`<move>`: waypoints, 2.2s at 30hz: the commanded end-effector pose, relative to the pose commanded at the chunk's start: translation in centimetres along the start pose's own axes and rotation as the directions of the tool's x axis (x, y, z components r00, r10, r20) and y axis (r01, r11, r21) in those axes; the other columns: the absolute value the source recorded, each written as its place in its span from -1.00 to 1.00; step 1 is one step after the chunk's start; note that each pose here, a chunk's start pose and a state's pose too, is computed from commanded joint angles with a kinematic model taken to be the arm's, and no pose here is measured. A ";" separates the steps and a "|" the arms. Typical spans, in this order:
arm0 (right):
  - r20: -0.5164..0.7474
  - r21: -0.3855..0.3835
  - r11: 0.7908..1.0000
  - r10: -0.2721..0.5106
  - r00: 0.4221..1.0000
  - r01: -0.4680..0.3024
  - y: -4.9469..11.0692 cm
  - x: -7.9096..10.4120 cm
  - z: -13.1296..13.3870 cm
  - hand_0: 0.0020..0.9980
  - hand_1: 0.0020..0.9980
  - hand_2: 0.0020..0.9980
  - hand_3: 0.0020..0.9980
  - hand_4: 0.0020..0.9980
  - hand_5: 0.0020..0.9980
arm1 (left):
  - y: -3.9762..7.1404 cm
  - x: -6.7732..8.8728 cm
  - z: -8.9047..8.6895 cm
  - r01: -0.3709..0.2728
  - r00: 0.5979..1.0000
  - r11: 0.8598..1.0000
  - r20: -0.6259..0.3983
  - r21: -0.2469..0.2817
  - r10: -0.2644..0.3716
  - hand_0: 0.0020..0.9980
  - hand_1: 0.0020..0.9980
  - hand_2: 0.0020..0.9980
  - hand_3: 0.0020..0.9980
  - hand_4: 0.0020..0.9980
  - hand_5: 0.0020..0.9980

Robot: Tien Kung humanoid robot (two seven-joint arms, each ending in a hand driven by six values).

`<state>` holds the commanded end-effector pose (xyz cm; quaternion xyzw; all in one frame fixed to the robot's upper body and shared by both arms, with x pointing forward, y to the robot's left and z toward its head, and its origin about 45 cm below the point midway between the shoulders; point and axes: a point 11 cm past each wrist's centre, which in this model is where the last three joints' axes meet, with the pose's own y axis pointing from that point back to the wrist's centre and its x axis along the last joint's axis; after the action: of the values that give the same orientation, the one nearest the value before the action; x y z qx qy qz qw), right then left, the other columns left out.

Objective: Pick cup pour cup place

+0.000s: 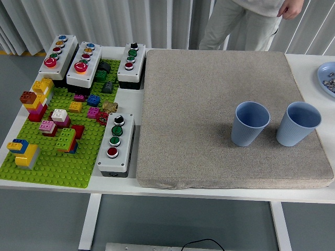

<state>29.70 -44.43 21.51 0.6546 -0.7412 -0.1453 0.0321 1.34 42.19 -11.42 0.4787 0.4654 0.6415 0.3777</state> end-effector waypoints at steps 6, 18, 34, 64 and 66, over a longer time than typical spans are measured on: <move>-0.003 -0.045 0.999 0.002 1.000 -0.002 0.0 -0.2 2.0 0.75 0.72 0.88 0.95 0.69 -0.61 | 0.0 -0.1 -0.1 0.002 1.000 1.000 0.004 0.001 -0.002 0.48 0.50 0.62 0.37 0.05 0.80; -0.021 -0.082 0.997 -0.001 1.000 -0.001 -0.2 -1.0 3.7 0.75 0.72 0.87 0.94 0.69 -0.62 | 0.0 -0.1 -0.5 0.004 1.000 1.000 0.006 0.004 -0.004 0.48 0.50 0.62 0.37 0.05 0.80; -0.072 -0.081 0.997 -0.007 0.997 0.001 -0.7 -2.3 4.0 0.75 0.72 0.86 0.94 0.67 -0.66 | 0.0 -0.1 -0.3 0.005 1.000 1.000 0.007 0.000 -0.005 0.48 0.49 0.62 0.37 0.05 0.81; -0.190 -0.064 0.997 -0.047 0.981 0.036 0.0 -4.5 3.0 0.76 0.72 0.92 0.95 0.66 -0.67 | 0.0 -0.2 -0.1 0.005 1.000 1.000 0.007 -0.002 -0.005 0.48 0.49 0.62 0.36 0.04 0.82; -0.198 -0.066 0.997 -0.052 0.979 0.039 0.1 -4.6 3.0 0.76 0.72 0.92 0.95 0.66 -0.67 | 0.0 -0.1 -0.1 0.004 1.000 1.000 0.006 -0.002 -0.004 0.48 0.49 0.62 0.36 0.04 0.82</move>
<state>29.50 -39.40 19.35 0.6813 -0.7142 -0.1027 0.1231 1.28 42.06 -11.47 0.4795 0.4647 0.6396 0.3809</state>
